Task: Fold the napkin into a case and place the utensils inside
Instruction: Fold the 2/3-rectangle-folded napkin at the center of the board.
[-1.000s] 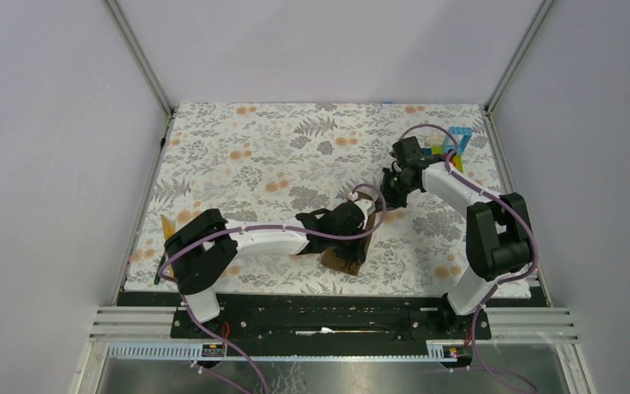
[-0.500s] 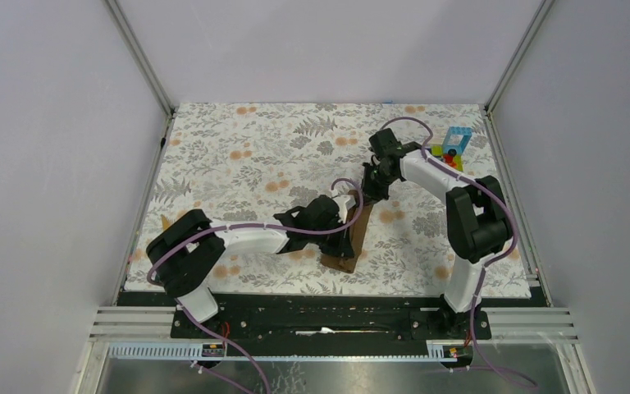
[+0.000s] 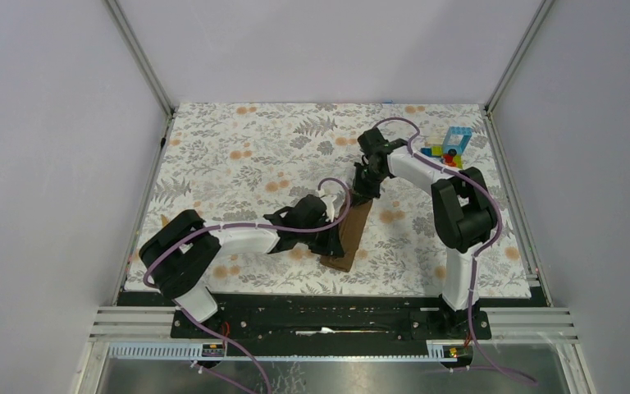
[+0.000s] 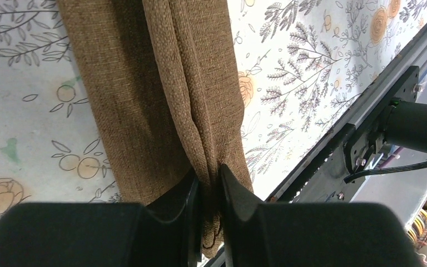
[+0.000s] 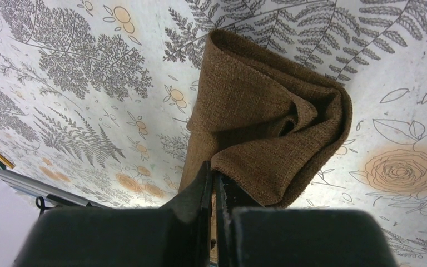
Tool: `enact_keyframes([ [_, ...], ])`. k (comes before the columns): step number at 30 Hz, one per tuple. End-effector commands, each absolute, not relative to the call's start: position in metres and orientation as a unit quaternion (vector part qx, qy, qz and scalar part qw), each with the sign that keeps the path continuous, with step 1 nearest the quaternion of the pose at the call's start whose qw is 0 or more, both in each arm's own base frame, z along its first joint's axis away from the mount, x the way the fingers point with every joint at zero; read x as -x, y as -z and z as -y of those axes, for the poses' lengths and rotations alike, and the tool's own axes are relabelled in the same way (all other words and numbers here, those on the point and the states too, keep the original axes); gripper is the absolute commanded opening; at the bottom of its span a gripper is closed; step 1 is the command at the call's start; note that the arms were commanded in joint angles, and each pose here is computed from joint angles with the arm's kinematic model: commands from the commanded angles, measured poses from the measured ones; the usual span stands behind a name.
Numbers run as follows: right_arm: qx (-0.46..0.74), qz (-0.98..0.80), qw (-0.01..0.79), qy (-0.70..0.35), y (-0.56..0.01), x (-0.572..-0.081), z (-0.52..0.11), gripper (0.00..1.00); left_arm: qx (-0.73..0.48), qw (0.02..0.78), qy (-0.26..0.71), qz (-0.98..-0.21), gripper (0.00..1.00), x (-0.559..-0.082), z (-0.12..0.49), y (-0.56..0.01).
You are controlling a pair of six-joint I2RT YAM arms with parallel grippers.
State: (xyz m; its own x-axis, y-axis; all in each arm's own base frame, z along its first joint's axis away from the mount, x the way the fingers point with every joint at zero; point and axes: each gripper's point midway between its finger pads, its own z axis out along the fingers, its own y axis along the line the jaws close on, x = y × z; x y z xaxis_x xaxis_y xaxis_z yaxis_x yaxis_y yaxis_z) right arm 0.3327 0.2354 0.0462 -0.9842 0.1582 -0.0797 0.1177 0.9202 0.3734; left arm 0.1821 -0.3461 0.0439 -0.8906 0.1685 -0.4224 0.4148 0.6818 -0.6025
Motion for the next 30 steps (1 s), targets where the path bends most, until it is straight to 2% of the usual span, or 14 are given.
enact_keyframes([
  [1, -0.081, -0.975, 0.096, -0.183, -0.051, -0.362, -0.240, 0.00, -0.164, 0.160, 0.363, -0.903, 0.21, -0.179, 0.337, -0.049],
  [5, -0.097, -0.973, 0.103, -0.185, -0.048, -0.367, -0.242, 0.00, -0.162, 0.161, 0.340, -0.912, 0.27, -0.182, 0.331, -0.047],
  [9, -0.115, -0.969, 0.105, -0.189, -0.045, -0.371, -0.245, 0.00, -0.163, 0.170, 0.336, -0.912, 0.41, -0.184, 0.330, -0.059],
  [18, -0.123, -0.968, 0.102, -0.192, -0.039, -0.370, -0.246, 0.00, -0.152, 0.214, 0.304, -0.916, 0.61, -0.206, 0.327, -0.101],
  [23, -0.119, -0.969, 0.100, -0.194, -0.039, -0.368, -0.245, 0.00, -0.127, 0.213, 0.241, -0.938, 0.64, -0.225, 0.319, -0.091],
  [30, -0.106, -0.969, 0.107, -0.197, -0.044, -0.367, -0.245, 0.00, -0.121, 0.220, 0.215, -0.944, 0.67, -0.230, 0.312, -0.093],
])
